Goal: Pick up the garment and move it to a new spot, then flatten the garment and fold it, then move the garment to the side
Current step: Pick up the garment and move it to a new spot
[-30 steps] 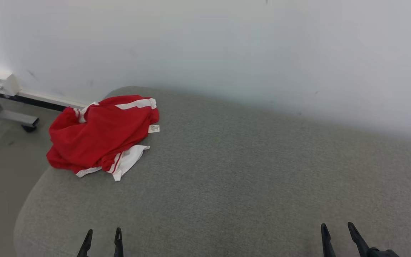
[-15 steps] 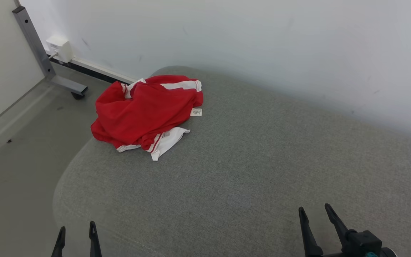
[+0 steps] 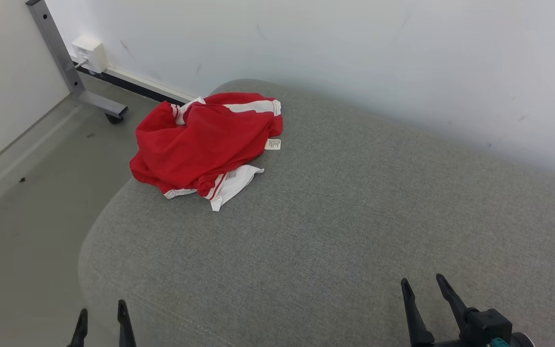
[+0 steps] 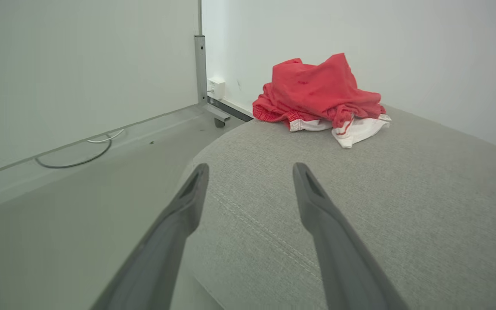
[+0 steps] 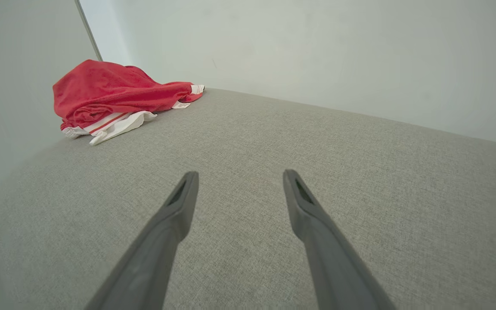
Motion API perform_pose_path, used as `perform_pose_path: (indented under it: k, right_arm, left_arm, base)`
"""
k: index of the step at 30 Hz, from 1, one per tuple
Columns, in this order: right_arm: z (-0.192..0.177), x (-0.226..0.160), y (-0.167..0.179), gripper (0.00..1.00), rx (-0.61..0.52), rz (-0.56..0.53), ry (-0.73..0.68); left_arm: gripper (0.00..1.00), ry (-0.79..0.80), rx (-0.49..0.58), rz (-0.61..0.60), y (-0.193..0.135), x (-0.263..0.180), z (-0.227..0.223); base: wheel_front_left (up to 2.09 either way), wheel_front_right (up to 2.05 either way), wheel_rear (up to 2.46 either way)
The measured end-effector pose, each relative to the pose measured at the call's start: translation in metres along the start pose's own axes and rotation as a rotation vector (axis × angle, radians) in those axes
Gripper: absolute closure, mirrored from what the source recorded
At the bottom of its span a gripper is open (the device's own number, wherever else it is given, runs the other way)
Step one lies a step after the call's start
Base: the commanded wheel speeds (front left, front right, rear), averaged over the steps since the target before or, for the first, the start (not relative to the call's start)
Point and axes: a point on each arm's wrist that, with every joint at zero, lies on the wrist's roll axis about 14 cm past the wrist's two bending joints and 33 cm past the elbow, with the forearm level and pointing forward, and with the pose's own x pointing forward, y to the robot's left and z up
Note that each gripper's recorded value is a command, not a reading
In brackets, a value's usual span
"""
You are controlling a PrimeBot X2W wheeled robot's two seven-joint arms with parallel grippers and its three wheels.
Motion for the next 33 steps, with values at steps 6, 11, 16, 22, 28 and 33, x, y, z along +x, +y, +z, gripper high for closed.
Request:
perform_pose_path:
  k: [6, 11, 16, 22, 28, 33]
  right_arm:
    - [-0.008, -0.011, -0.008, 0.0, 0.006, -0.032, 0.021]
    - [-0.008, -0.022, -0.014, 0.0, -0.004, -0.056, 0.024]
    - [0.004, -0.025, -0.014, 0.0, -0.04, -0.056, 0.006]
    - [0.014, -0.029, -0.032, 0.0, -0.066, -0.108, -0.006]
    - [0.025, -0.012, -0.05, 0.0, -0.075, -0.131, -0.037]
    - [0.0, -0.01, -0.079, 0.0, -0.032, -0.194, 0.01]
  left_arm:
    - [0.0, -0.049, -0.004, -0.097, -0.024, 0.047, 0.03]
    - [0.0, -0.041, -0.032, -0.131, -0.029, 0.085, 0.057]
    - [0.0, -0.016, -0.024, -0.155, -0.028, 0.116, 0.082]
    - [0.0, 0.073, -0.015, -0.172, -0.03, 0.161, 0.114]
    - [0.0, 0.166, -0.143, -0.22, -0.063, 0.211, 0.138]
    - [0.0, 0.363, -0.152, -0.265, -0.099, 0.244, 0.096]
  base:
    - [0.0, 0.0, 0.0]
    - [0.0, 0.0, 0.0]
    - [0.0, 0.0, 0.0]
    - [0.0, 0.0, 0.0]
    - [0.0, 0.0, 0.0]
    - [0.0, 0.0, 0.0]
